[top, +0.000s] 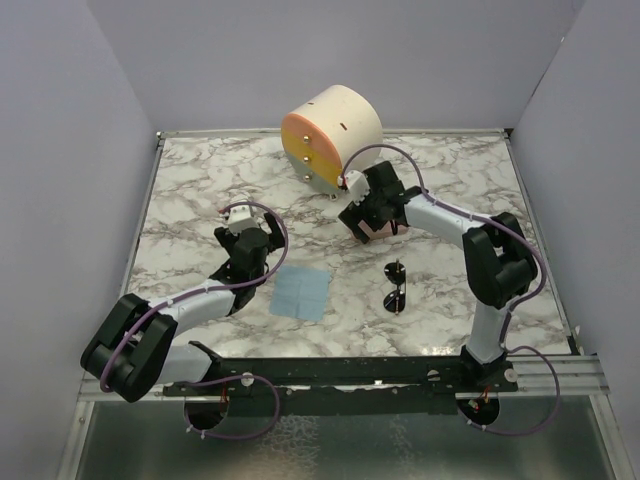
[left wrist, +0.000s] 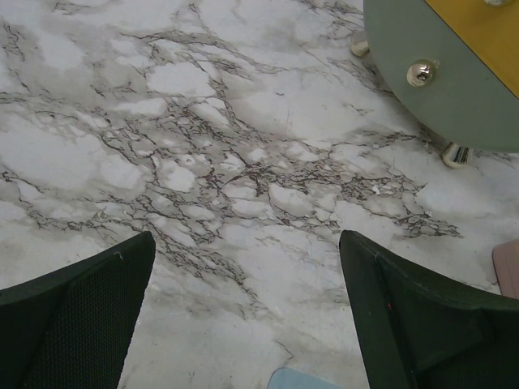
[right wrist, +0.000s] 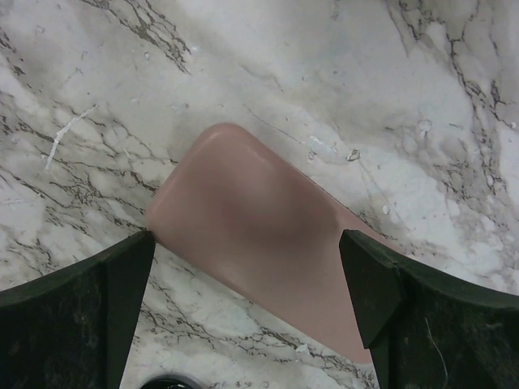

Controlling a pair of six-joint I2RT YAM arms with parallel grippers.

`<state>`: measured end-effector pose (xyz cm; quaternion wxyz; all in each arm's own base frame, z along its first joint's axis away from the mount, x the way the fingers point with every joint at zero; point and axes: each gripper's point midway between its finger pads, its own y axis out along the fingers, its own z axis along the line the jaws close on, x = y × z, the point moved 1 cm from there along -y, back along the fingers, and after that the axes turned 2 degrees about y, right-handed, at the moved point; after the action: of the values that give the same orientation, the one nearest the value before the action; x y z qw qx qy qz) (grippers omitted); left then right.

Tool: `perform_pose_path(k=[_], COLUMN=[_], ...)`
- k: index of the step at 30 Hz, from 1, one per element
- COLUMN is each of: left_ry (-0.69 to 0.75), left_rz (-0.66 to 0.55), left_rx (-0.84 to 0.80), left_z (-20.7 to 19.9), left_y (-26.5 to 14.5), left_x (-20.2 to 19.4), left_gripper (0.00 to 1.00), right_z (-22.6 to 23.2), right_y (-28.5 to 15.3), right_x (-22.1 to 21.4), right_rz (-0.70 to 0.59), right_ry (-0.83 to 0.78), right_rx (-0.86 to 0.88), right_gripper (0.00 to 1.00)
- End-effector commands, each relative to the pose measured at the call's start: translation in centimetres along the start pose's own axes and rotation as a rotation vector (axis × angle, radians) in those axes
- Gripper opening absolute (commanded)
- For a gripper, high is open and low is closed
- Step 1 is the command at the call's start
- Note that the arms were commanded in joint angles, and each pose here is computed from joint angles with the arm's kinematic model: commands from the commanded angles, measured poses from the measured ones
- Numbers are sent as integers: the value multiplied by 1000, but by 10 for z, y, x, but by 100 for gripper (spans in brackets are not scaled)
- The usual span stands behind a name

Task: Organize the sunglasses
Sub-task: Adjust the sunglasses case at the center of the board.

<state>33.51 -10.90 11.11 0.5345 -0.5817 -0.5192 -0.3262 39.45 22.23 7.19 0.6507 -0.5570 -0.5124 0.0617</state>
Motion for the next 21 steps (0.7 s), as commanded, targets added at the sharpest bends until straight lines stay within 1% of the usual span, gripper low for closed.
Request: perform_pose_path(k=[1,13,21], left_ry=[-22,-19,-13], left_rz=[-19,-20,-11], left_rx=[3,9,13], left_z=[0,2,2], left_y=[1,1,3], left_x=[4,4,1], left_gripper=[99,99,99], right_z=[0,-3,-8], right_y=[10,33,44], right_x=[-1,-17,-21], right_rz=[21,74,78], right_ry=[-28,-10,-14], right_rx=[22,52,25], right_gripper=[100,100,100])
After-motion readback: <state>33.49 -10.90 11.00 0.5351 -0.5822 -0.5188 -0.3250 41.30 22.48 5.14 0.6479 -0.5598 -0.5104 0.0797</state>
